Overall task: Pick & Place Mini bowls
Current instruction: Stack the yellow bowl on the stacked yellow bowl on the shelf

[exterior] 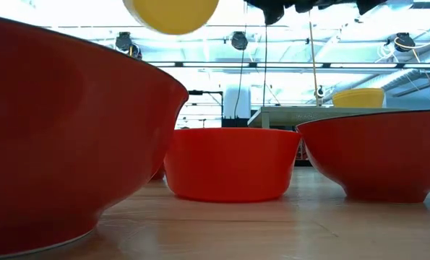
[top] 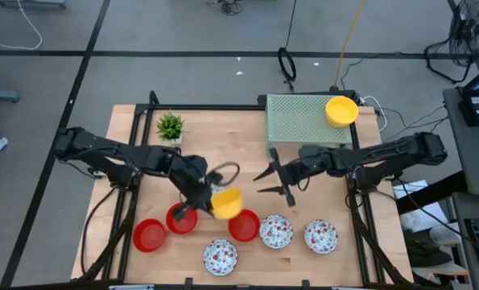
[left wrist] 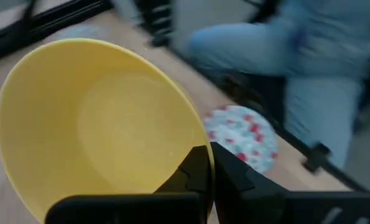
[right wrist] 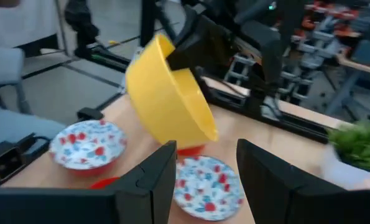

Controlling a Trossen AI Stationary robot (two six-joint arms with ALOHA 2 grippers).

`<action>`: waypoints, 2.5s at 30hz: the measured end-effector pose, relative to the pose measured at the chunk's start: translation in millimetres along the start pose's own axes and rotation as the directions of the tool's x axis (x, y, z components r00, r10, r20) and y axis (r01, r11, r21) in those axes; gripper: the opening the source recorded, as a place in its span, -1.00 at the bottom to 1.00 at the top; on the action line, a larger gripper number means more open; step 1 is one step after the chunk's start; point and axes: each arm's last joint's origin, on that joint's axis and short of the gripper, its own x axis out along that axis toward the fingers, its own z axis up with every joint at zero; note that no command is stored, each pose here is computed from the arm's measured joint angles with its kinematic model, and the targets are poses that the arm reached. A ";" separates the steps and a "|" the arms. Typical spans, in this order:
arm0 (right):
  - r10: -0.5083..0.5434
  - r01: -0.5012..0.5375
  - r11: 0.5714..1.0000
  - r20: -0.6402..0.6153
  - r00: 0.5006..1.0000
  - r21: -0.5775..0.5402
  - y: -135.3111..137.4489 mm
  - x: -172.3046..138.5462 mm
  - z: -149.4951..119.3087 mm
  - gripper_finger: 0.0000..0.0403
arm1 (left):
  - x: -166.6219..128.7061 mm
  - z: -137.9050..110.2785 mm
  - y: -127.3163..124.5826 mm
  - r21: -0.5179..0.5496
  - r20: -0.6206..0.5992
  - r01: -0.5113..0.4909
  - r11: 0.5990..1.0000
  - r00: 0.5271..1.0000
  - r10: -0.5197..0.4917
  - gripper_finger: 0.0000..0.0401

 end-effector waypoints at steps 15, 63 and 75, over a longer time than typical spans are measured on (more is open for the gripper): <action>0.206 -0.202 0.979 0.158 0.966 -0.038 39.1 43.1 -5.8 -0.23 | 34.5 11.4 -5.6 0.435 0.134 0.123 0.892 0.971 -0.199 -0.96; 0.424 -0.366 0.901 0.285 0.860 -0.234 57.7 63.2 14.9 -0.59 | 33.7 0.7 37.7 0.684 0.311 0.089 0.724 0.863 -0.399 -0.94; 0.445 -0.399 0.894 0.289 0.848 -0.203 60.5 62.9 15.1 -0.96 | 34.8 2.4 36.0 0.673 0.305 0.082 0.735 0.875 -0.376 -0.85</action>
